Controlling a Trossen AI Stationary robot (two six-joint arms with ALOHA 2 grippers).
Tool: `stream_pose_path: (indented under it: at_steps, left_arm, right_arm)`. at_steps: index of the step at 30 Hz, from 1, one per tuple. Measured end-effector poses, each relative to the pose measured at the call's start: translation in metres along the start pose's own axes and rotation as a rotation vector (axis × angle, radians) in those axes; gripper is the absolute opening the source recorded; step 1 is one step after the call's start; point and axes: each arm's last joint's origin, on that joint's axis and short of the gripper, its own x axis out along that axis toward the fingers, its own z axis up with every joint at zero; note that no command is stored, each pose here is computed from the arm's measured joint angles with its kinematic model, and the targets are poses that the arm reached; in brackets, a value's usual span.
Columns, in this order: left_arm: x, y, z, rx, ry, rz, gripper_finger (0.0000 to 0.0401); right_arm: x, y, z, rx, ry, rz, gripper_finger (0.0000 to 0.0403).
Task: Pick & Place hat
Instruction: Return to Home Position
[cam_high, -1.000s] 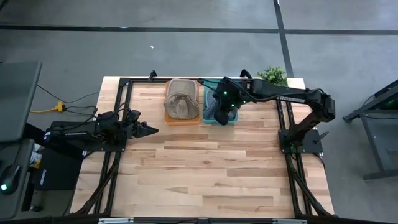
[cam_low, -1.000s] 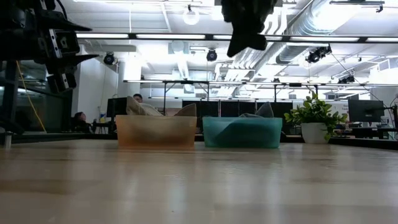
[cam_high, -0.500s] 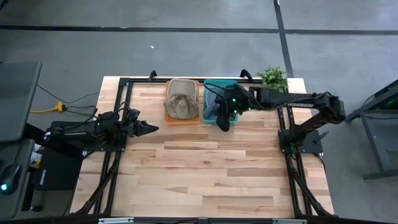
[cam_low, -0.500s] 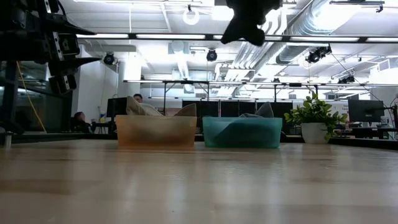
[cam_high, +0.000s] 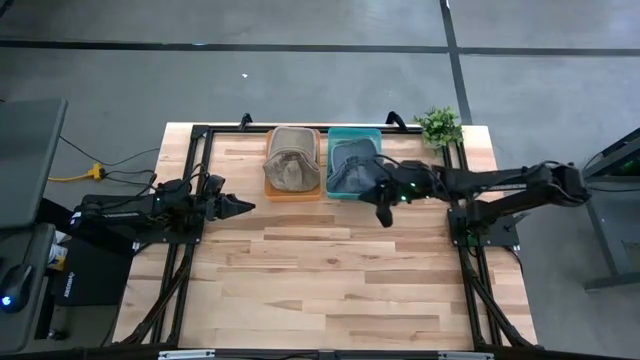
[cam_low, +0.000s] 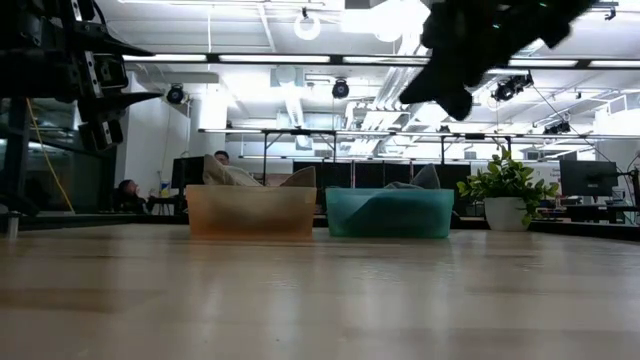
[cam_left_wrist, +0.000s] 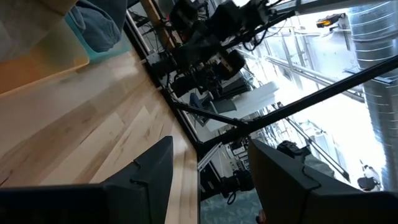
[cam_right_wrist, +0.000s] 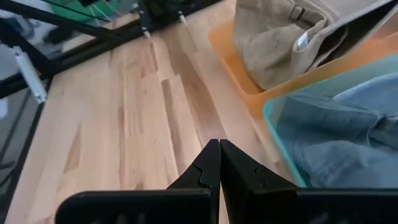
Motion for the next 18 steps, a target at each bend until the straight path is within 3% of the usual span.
stream_pose_path:
  at_steps: [11, 18]
  left_arm:
    - [0.000, 0.000, 0.000, 0.000, 0.000, 0.000, 0.0185]
    - [0.000, 0.000, 0.000, 0.000, 0.000, 0.000, 0.0185]
  right_arm:
    - [-0.040, 0.000, -0.048, -0.012, -0.073, 0.080, 0.0000]
    - [-0.066, -0.001, -0.077, -0.036, -0.202, 0.087, 0.0000]
